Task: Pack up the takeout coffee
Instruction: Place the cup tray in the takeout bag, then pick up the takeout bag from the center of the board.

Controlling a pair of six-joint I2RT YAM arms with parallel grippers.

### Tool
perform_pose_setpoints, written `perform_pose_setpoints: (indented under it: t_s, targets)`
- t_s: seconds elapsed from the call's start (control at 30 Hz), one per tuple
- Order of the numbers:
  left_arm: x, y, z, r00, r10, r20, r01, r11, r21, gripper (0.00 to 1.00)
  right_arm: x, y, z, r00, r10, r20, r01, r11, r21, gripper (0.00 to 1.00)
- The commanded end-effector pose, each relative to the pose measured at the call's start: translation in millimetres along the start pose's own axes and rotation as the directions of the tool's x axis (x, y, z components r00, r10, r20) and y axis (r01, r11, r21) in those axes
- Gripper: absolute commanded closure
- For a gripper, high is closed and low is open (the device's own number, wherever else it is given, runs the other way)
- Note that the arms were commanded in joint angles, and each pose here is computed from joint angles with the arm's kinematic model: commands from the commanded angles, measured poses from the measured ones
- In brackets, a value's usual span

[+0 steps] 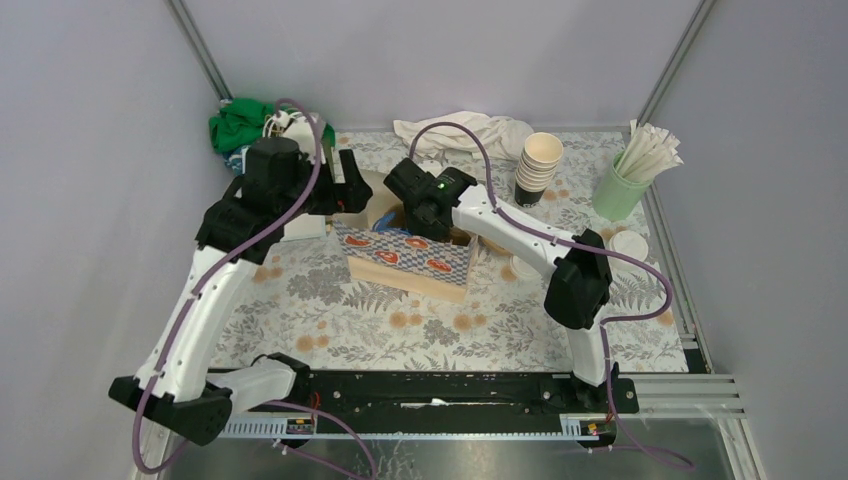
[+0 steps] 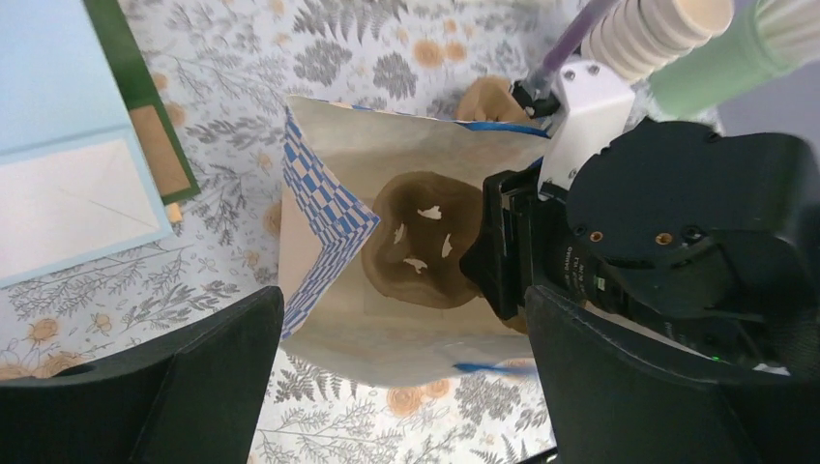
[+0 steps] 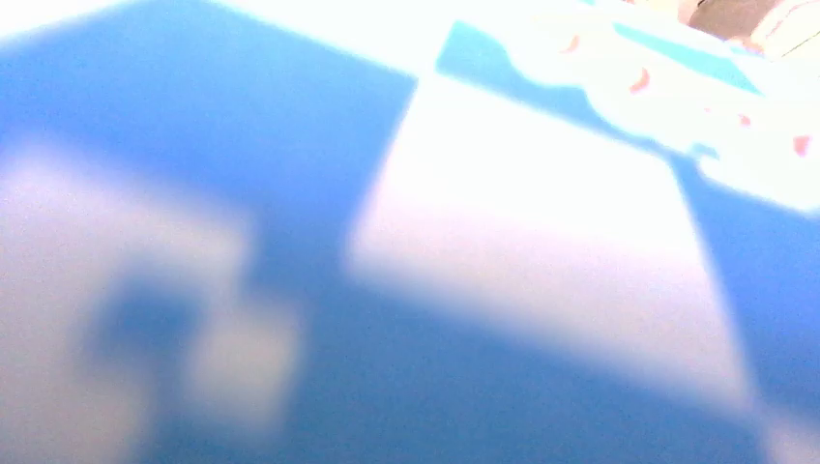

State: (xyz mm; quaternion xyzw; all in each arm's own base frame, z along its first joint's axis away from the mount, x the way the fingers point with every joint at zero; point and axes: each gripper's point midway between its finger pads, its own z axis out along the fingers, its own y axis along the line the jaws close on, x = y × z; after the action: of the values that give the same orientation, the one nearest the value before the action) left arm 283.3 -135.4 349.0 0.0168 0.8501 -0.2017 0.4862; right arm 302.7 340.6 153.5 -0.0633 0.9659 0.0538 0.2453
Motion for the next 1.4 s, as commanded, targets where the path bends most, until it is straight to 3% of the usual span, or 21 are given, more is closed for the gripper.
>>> perform_pose_setpoints:
  t_s: [0.0, 0.57, 0.77, 0.97, 1.03, 1.07, 1.13, 1.37]
  targets:
    - [0, -13, 15, 0.997, 0.082, -0.005, -0.081, 0.993, 0.091, 0.01, 5, 1, -8, 1.000, -0.021, -0.015, 0.020, 0.999, -0.033, 0.73]
    - [30, -13, 50, 0.970, 0.202, -0.137, -0.189, 0.977, 0.103, 0.06, -19, 0, -43, 0.996, -0.041, 0.082, 0.048, 0.995, -0.084, 0.66]
    - [38, -5, 55, 0.958, 0.220, -0.183, -0.218, 0.975, 0.036, 0.18, -18, -1, -47, 0.996, -0.041, 0.075, 0.047, 0.995, -0.086, 0.36]
    - [40, -3, 57, 0.955, 0.216, -0.203, -0.217, 0.976, 0.018, 0.27, -27, 2, -65, 0.994, -0.032, 0.109, 0.045, 0.992, -0.122, 0.24]
    - [40, 2, 59, 0.955, 0.212, -0.209, -0.220, 0.975, -0.015, 0.30, -31, 3, -73, 0.992, -0.032, 0.124, 0.050, 0.989, -0.138, 0.07]
    - [40, 3, 59, 0.954, 0.212, -0.211, -0.222, 0.975, -0.023, 0.33, -32, 3, -77, 0.991, -0.034, 0.131, 0.053, 0.988, -0.147, 0.01]
    - [38, 6, 59, 0.954, 0.210, -0.212, -0.224, 0.974, -0.044, 0.40, -38, 4, -86, 0.988, -0.034, 0.154, 0.059, 0.985, -0.162, 0.00]
    - [30, 6, 55, 0.957, 0.207, -0.201, -0.223, 0.973, -0.062, 0.83, -49, 4, -114, 0.979, -0.047, 0.201, 0.088, 0.976, -0.200, 0.07]
